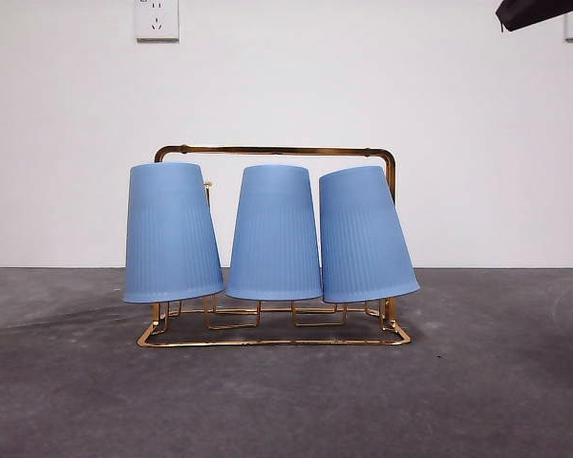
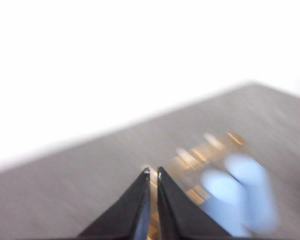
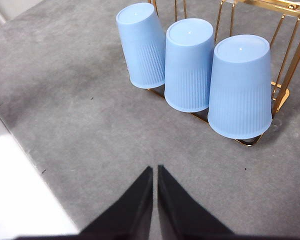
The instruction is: Pick the top cup and place it on cupholder, pick up the mid cup and place it on cupholder, last pick the bottom cup and place it on cupholder.
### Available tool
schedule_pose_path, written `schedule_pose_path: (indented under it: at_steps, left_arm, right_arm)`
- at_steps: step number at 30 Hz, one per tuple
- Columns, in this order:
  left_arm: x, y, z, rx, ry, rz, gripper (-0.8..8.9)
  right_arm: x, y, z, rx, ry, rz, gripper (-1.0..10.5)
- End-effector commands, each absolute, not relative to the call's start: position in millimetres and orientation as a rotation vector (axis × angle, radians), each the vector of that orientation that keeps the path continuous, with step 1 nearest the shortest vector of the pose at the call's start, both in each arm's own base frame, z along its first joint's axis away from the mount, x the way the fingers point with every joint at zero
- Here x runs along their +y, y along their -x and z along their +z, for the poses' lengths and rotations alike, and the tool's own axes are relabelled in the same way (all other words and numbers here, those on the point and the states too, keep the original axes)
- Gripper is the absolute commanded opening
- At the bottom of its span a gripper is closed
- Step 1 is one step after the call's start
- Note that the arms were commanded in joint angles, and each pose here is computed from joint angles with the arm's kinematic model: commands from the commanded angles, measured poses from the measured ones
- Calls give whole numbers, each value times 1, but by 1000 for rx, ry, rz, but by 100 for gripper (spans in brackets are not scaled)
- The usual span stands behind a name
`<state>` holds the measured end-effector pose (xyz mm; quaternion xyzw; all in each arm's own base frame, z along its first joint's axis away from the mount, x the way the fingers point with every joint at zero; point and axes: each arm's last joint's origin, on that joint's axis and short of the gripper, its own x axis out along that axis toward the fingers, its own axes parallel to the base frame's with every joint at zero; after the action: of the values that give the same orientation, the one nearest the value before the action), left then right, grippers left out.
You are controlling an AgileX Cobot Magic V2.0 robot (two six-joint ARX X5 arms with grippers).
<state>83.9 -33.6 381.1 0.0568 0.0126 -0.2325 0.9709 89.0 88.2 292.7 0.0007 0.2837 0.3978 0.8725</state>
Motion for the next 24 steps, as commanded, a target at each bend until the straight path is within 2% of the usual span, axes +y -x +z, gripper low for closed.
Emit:
schedule_pose_path:
  at_steps: [1, 5, 9, 18, 24]
  left_arm:
    - [-24, -83, 375, -97, -185, -353, 15]
    - [-11, -80, 350, -182, -199, -202, 15]
    - [-5, -82, 315, -192, -206, -120, 15]
    - [-2, -92, 233, -46, -191, -80, 15]
    - [-2, -95, 196, 26, -171, -84, 15]
  right_arm:
    - [89, -89, 296, 582, -12, 839, 8]
    - [89, -89, 296, 582, -12, 840, 8]
    - [89, -89, 296, 582, -12, 839, 8]
    - [89, -89, 296, 582, -12, 839, 8]
    - [89, -89, 296, 582, -12, 839, 8]
